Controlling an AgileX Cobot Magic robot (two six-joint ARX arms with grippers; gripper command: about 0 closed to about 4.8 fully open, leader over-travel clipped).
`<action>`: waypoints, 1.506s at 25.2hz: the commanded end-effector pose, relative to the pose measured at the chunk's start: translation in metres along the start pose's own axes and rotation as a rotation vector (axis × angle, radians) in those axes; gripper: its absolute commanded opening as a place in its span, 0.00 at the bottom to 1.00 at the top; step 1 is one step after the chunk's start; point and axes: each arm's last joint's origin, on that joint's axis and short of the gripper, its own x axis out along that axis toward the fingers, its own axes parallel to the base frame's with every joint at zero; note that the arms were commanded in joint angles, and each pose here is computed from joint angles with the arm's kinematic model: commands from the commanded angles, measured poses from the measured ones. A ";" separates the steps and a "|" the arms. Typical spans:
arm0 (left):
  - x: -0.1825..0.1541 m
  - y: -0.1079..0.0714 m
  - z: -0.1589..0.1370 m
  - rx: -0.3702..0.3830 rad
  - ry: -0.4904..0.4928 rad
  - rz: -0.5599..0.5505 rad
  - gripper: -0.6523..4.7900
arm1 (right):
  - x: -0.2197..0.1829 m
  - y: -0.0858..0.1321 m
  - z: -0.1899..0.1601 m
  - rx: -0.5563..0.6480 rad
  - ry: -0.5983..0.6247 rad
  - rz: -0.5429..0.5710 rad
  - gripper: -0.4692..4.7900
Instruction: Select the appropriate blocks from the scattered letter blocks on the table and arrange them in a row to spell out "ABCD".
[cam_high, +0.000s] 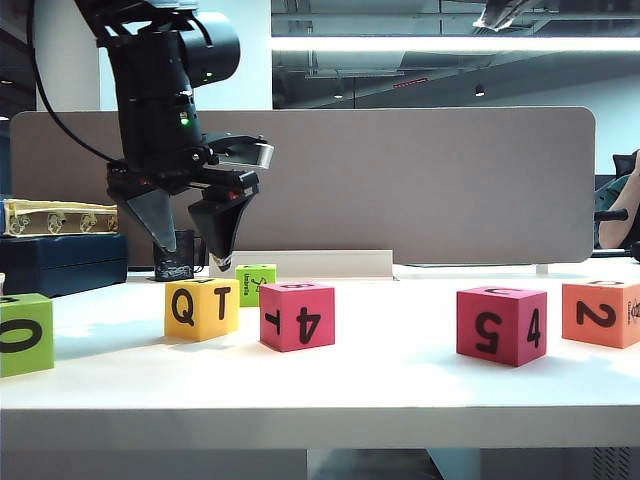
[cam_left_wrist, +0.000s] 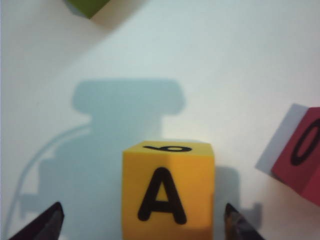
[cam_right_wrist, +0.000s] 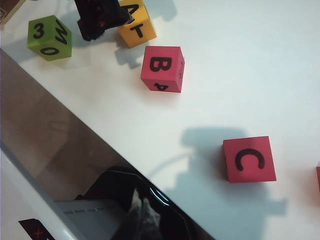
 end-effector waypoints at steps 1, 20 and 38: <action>-0.001 -0.001 0.001 -0.003 -0.014 -0.048 0.87 | -0.002 0.001 0.000 -0.004 -0.007 -0.001 0.09; 0.022 0.003 -0.003 -0.023 0.041 -0.082 0.86 | -0.002 0.001 -0.001 0.002 0.009 0.000 0.09; 0.028 0.003 0.001 -0.261 0.020 -0.072 0.61 | -0.002 0.001 -0.001 0.002 0.009 0.000 0.09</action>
